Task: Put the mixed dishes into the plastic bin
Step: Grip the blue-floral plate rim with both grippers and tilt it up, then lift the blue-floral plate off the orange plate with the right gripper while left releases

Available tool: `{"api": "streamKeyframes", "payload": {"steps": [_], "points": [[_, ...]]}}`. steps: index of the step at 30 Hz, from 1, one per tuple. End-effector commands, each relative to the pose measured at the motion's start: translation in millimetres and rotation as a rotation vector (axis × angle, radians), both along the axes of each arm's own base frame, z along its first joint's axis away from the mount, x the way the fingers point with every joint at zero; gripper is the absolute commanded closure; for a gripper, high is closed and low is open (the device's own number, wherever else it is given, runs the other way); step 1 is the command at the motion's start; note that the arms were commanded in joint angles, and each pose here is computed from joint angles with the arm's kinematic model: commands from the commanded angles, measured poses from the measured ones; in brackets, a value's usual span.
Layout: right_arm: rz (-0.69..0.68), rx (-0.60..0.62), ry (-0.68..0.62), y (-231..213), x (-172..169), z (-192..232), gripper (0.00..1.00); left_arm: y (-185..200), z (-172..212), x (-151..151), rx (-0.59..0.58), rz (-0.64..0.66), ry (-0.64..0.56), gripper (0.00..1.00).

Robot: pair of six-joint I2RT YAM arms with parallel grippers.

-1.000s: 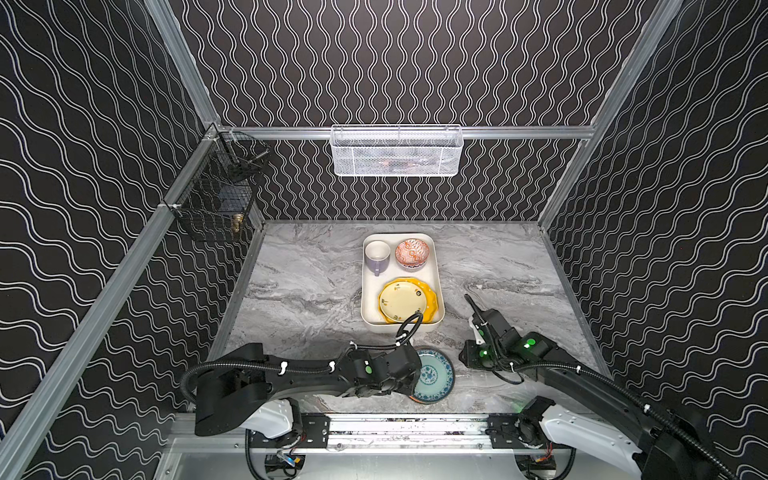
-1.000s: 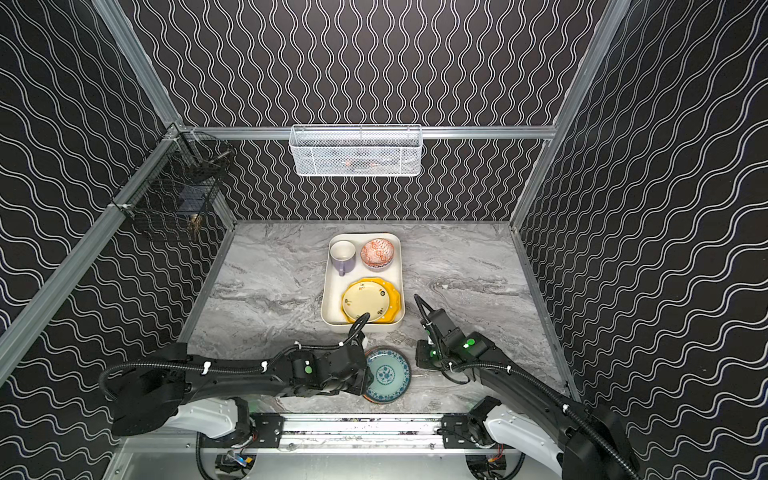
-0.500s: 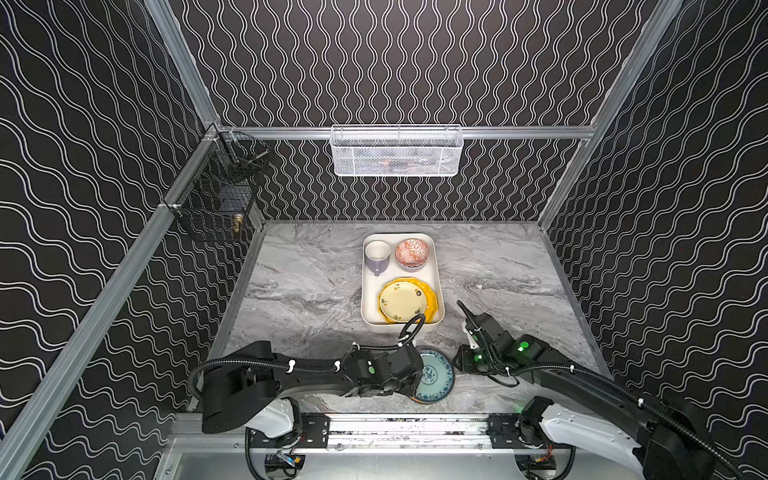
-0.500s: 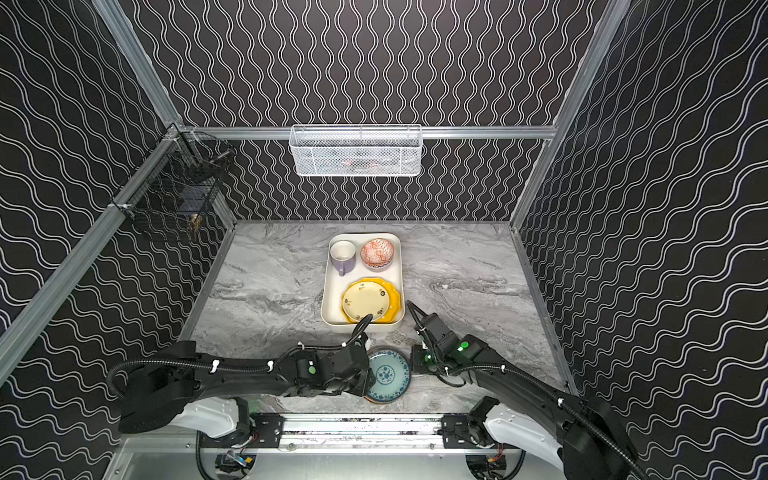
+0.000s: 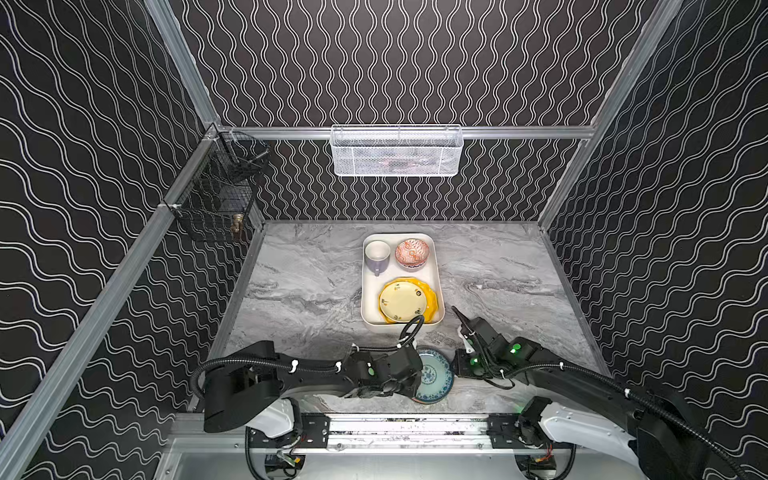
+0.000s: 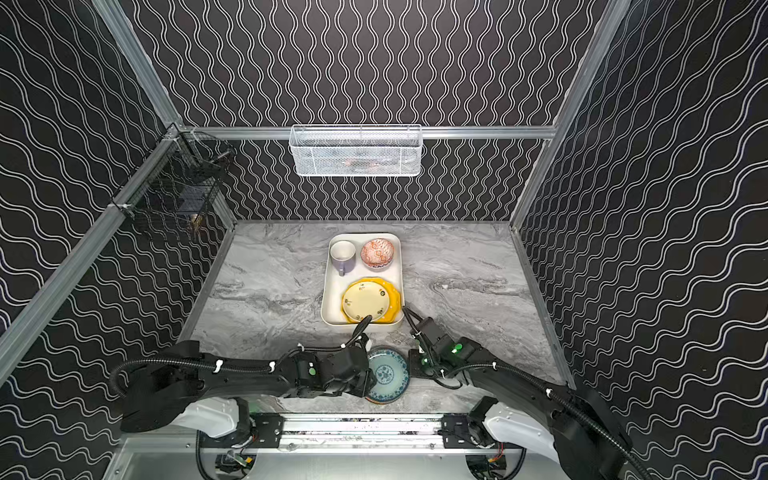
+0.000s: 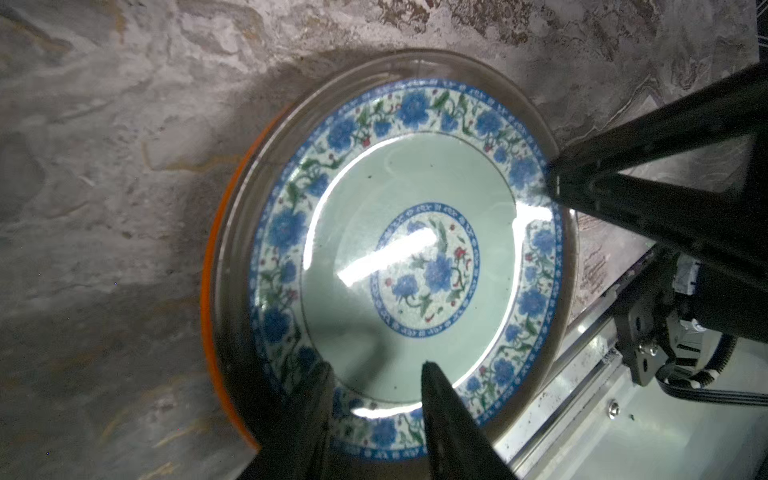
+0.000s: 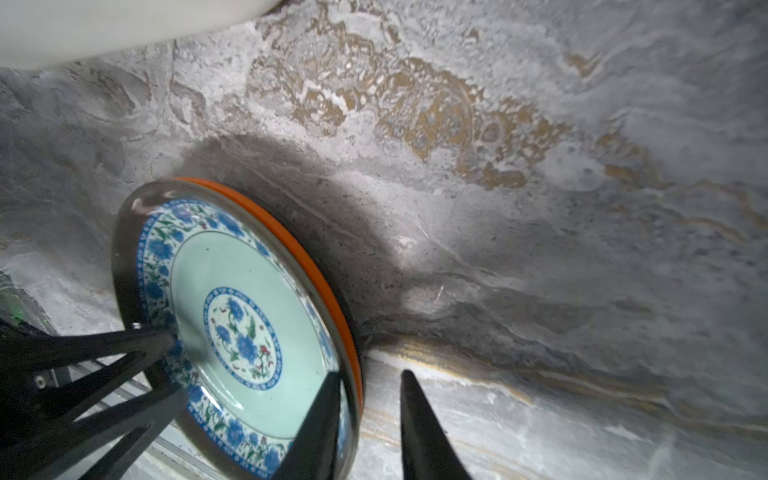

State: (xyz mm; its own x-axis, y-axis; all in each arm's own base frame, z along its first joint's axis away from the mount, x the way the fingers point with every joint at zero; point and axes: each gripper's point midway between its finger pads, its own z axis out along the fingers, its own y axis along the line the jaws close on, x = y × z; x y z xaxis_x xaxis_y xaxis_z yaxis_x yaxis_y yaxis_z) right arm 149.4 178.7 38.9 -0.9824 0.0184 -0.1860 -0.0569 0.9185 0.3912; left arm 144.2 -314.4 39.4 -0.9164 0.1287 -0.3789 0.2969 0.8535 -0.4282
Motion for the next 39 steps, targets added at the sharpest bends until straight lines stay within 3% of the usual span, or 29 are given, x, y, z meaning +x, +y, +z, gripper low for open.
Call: {"api": "streamKeyframes", "payload": {"steps": [1, 5, 14, 20, 25, 27, 29, 39], "points": [[-0.008, 0.028, -0.004, 6, 2, 1, 0.74, 1, -2, -1, -0.003, -0.004, 0.003, 0.59], [-0.008, 0.015, -0.004, 4, 2, 0, 0.78, 0, -3, -1, -0.007, -0.005, 0.003, 0.59], [-0.02, -0.014, -0.016, -2, 2, 2, 1.0, -6, -4, -2, -0.017, -0.019, 0.01, 0.6], [-0.025, -0.013, -0.034, -4, 3, 11, 1.0, -1, 12, 1, -0.017, -0.013, -0.019, 0.57], [-0.024, 0.018, -0.051, -1, 4, 24, 1.0, 16, 39, 7, -0.007, 0.021, -0.08, 0.42], [-0.022, 0.03, -0.061, 0, 5, 30, 1.0, 25, 49, 8, 0.0, 0.041, -0.105, 0.3], [-0.021, 0.045, -0.069, 2, 5, 37, 1.0, 36, 60, 10, 0.005, 0.059, -0.13, 0.02], [-0.018, 0.088, -0.109, 6, 8, 64, 1.0, 89, 99, 20, 0.024, 0.19, -0.222, 0.01]]}}
